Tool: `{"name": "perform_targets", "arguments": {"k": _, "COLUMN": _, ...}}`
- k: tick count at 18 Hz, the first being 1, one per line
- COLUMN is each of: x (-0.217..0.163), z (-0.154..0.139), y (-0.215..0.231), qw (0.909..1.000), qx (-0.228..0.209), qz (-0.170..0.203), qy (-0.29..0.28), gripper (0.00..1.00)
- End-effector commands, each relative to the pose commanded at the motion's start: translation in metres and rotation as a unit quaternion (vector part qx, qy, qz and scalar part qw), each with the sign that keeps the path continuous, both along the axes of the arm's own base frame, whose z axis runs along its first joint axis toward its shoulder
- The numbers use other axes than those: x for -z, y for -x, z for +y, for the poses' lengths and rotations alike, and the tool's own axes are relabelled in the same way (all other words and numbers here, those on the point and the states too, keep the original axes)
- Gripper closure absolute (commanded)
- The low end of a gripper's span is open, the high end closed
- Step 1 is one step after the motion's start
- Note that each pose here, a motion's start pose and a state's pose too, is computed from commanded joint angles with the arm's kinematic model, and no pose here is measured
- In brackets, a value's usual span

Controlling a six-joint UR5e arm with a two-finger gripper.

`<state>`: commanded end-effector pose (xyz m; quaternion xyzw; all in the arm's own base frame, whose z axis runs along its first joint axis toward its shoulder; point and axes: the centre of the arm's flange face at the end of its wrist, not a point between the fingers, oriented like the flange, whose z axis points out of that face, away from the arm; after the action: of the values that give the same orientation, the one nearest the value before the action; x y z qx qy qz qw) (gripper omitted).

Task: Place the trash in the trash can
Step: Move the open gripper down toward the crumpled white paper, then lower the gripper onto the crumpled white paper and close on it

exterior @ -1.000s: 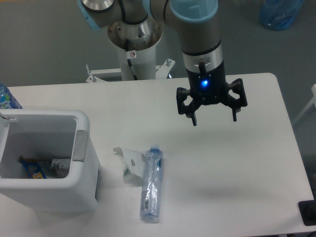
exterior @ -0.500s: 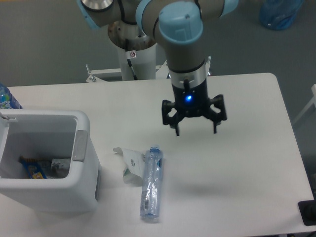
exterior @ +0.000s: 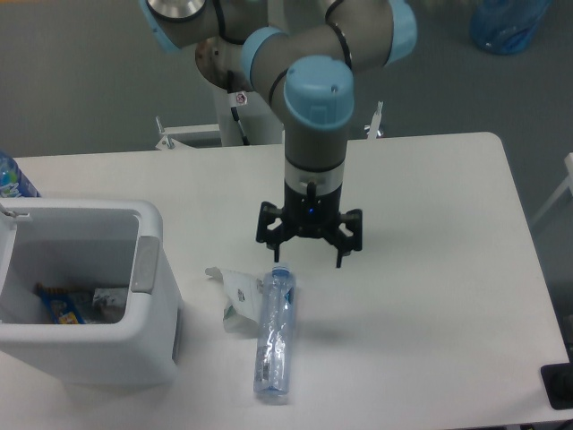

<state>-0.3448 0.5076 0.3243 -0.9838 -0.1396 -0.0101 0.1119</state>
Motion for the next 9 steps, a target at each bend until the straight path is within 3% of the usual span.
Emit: {"name": "perform_targets", "arguments": {"k": 9, "x": 0.053, "z": 0.032, "y": -0.026, "qw": 0.9991, "qx": 0.009, "qz": -0.031, "qy": 0.029, "gripper": 0.00}}
